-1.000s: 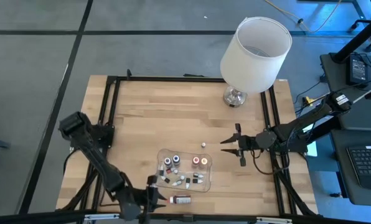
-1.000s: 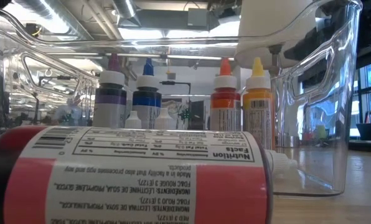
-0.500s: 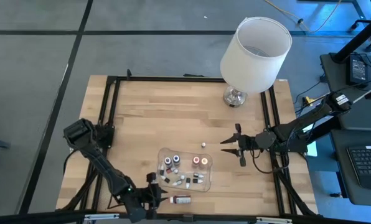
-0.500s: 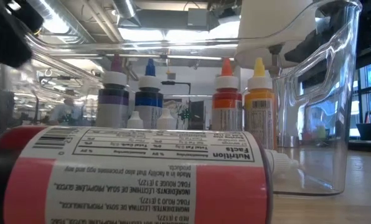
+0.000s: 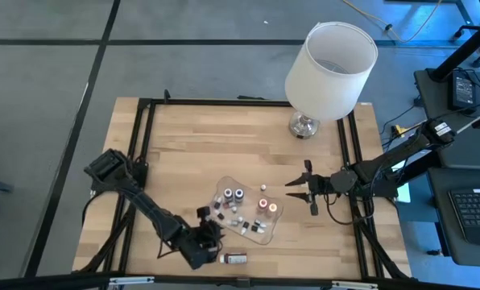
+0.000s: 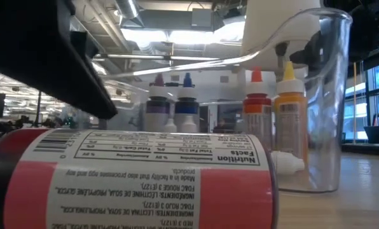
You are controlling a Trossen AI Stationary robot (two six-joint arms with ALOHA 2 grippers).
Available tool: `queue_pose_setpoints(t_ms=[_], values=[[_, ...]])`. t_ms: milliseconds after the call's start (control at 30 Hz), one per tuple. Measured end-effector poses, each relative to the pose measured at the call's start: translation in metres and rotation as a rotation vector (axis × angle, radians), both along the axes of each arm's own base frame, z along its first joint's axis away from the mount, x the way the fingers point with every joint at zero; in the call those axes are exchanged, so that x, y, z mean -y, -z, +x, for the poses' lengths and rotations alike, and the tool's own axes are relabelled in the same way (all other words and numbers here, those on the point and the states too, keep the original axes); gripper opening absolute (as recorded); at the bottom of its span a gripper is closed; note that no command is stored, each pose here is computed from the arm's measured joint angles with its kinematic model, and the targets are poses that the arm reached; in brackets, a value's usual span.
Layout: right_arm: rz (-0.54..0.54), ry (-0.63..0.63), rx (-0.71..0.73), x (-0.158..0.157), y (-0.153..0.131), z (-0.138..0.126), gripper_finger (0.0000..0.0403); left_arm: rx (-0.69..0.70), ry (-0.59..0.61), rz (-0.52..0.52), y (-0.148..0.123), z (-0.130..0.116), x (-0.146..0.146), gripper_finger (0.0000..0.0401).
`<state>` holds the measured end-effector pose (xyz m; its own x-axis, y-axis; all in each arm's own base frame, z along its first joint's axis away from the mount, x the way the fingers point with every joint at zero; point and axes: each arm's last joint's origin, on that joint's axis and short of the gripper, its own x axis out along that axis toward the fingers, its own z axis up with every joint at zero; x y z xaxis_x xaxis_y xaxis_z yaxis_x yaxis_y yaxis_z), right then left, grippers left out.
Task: Pick & Place food coloring
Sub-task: Adjust the container, then put the big pink food coloring bottle into the container
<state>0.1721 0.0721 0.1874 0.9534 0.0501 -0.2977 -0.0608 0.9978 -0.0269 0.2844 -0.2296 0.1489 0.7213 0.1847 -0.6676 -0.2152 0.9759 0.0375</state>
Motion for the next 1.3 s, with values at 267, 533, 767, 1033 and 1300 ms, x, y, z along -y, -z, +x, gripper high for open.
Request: queue_pose_setpoints(t_ms=[267, 533, 767, 1033, 1300], values=[[0.001, 0.0, -0.001, 0.0, 0.0, 0.0, 0.0145, 0.018, 0.061, -0.057, -0.033, -0.008, -0.004, 0.0098], [0.001, 0.0, -0.002, 0.0, 0.0, 0.0, 0.0145, 0.168, -0.007, -0.043, -0.038, -0.033, 0.024, 0.0098], [0.005, 0.001, -0.002, 0.0, 0.0, 0.0, 0.0145, 0.24, -0.064, -0.027, -0.012, -0.049, 0.048, 0.0098], [0.03, 0.008, -0.003, 0.0, 0.0, 0.0, 0.0145, 0.24, -0.053, 0.029, 0.017, -0.041, 0.054, 0.0098], [0.029, 0.008, -0.003, 0.0, 0.0, 0.0, 0.0145, 0.145, -0.018, -0.015, 0.026, -0.032, 0.048, 0.0098]])
